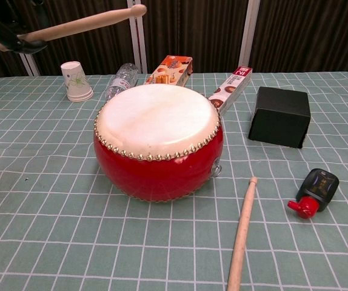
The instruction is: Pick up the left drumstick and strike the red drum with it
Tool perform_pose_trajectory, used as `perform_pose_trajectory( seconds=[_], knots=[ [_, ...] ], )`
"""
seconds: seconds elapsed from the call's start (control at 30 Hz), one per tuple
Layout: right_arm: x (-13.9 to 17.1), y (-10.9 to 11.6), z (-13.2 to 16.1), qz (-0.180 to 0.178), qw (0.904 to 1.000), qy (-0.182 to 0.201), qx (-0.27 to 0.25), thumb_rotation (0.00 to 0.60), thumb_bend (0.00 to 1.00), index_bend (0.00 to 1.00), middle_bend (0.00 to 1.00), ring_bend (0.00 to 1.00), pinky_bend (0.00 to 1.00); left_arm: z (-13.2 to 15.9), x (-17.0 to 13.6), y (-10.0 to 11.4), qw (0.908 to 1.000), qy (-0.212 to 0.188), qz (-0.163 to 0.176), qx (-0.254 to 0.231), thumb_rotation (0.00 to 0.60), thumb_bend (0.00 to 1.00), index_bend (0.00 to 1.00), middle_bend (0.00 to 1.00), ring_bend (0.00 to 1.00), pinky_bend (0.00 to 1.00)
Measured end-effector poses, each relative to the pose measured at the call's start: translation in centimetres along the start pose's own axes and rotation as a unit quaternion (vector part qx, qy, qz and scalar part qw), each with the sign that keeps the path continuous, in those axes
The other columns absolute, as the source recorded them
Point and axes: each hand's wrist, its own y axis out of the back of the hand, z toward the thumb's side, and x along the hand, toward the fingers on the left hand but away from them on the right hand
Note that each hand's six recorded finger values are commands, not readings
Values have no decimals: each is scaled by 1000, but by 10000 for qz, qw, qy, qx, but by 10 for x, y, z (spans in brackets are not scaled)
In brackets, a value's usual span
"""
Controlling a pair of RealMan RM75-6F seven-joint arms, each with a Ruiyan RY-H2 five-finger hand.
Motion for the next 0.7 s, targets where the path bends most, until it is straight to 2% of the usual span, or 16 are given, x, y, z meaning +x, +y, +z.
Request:
perform_pose_trajectory(
  seconds=[0.23, 0.43, 0.53, 0.63, 0.7],
  knots=[
    [0, -1, 0, 37, 10000, -3, -53, 600, 251, 0, 0, 0, 116, 33, 28, -10, 9995, -28, -43, 309, 600, 555, 733, 1000, 1000, 899],
    [0, -1, 0, 31, 9999, 13, -96, 600, 251, 0, 0, 0, 116, 39, 48, -35, 9960, 146, -234, 854, 600, 557, 744, 1000, 1000, 911],
    [0, 0, 0, 13, 9999, 26, -107, 600, 251, 0, 0, 0, 116, 34, 50, -54, 9885, 262, -546, 1383, 600, 557, 746, 1000, 1000, 911],
    [0, 0, 0, 8, 9999, 25, -126, 600, 251, 0, 0, 0, 116, 28, 47, -71, 9749, 442, -1032, 1923, 600, 558, 747, 1000, 1000, 911],
    [0, 0, -1, 3, 9999, 22, -115, 600, 251, 0, 0, 0, 116, 22, 44, -82, 9623, 584, -1425, 2240, 600, 558, 748, 1000, 1000, 911]
  ],
)
